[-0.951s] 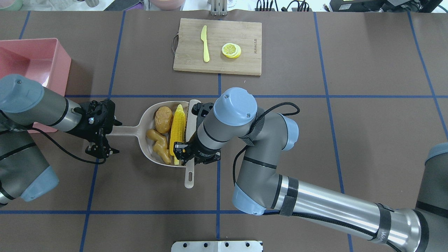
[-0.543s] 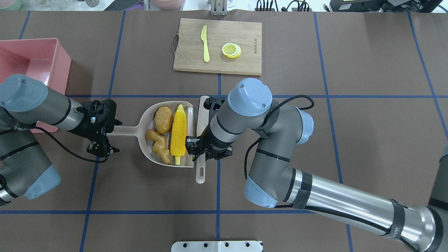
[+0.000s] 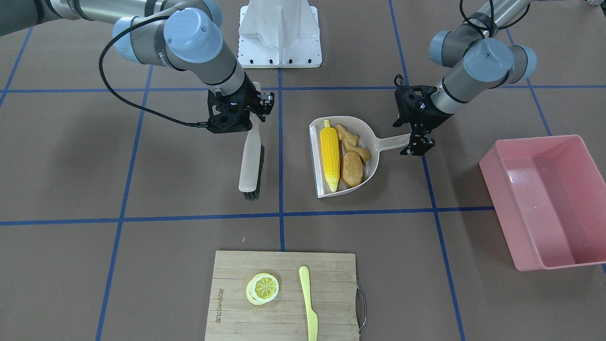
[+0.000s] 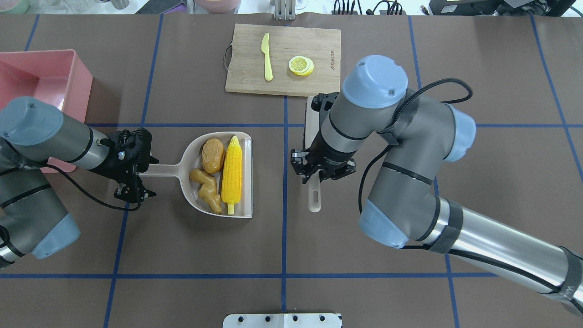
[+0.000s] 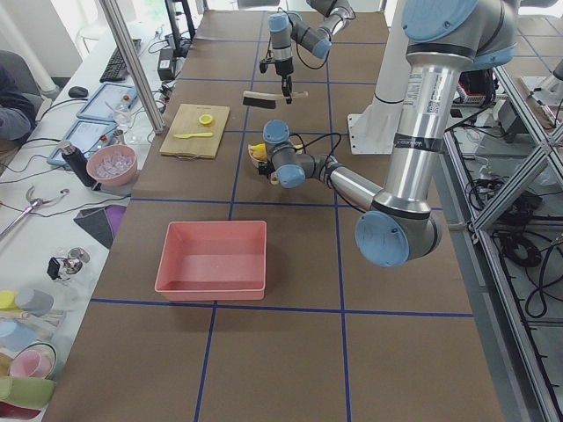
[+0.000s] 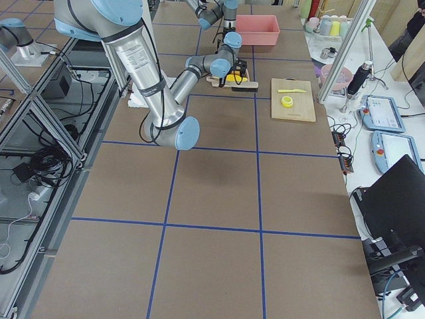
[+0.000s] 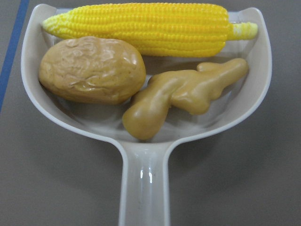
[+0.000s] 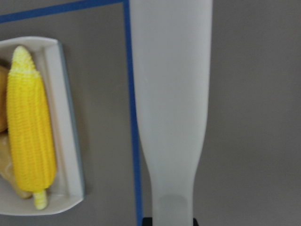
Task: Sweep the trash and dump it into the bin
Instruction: 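Return the brush to its spot on the table with the right gripper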
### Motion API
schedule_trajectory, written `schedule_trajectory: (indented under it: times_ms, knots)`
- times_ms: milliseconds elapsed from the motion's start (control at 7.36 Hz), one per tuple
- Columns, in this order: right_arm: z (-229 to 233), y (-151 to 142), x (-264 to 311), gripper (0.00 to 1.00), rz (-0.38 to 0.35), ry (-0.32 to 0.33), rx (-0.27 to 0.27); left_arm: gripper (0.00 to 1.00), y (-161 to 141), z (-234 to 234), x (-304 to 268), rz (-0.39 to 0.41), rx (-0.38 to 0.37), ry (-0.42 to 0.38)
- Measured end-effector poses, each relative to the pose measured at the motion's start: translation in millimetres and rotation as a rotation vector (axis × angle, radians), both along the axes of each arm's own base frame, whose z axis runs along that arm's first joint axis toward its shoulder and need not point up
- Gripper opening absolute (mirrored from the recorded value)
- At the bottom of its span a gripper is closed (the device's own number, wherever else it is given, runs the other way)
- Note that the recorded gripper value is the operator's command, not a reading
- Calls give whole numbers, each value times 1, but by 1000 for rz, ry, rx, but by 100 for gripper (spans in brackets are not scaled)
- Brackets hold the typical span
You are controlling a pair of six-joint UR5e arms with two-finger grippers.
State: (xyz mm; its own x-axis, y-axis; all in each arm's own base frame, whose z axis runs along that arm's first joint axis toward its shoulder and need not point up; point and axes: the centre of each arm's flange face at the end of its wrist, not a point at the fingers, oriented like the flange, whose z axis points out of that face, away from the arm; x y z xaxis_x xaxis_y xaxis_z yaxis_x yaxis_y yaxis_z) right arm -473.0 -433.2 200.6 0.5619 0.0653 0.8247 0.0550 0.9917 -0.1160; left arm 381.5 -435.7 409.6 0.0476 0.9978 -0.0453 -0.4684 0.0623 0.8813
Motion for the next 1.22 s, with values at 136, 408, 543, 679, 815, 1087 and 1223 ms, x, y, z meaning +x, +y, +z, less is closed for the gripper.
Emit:
schedule_trajectory:
  times_ms: [136,408,543,679,815,1087,1223]
  knots:
    - [18,-4,42,0,17,41,34,53,0,0,0,-1,-3,0]
    - [77,-1,134,0,32,95,89,36,0,0,-1,-14,-27,6]
    - [115,-1,177,0,20,128,109,30,0,-1,-1,-19,-32,12]
    - [153,-4,217,0,-1,154,117,22,0,-2,-2,-22,-32,15]
    - [188,-7,253,0,-15,164,98,19,0,-2,-2,-22,-30,18]
    - [249,-2,291,0,-43,178,27,17,0,-4,-3,-24,-19,30]
    - [271,-1,299,0,-56,185,2,17,0,-4,-3,-26,-19,33]
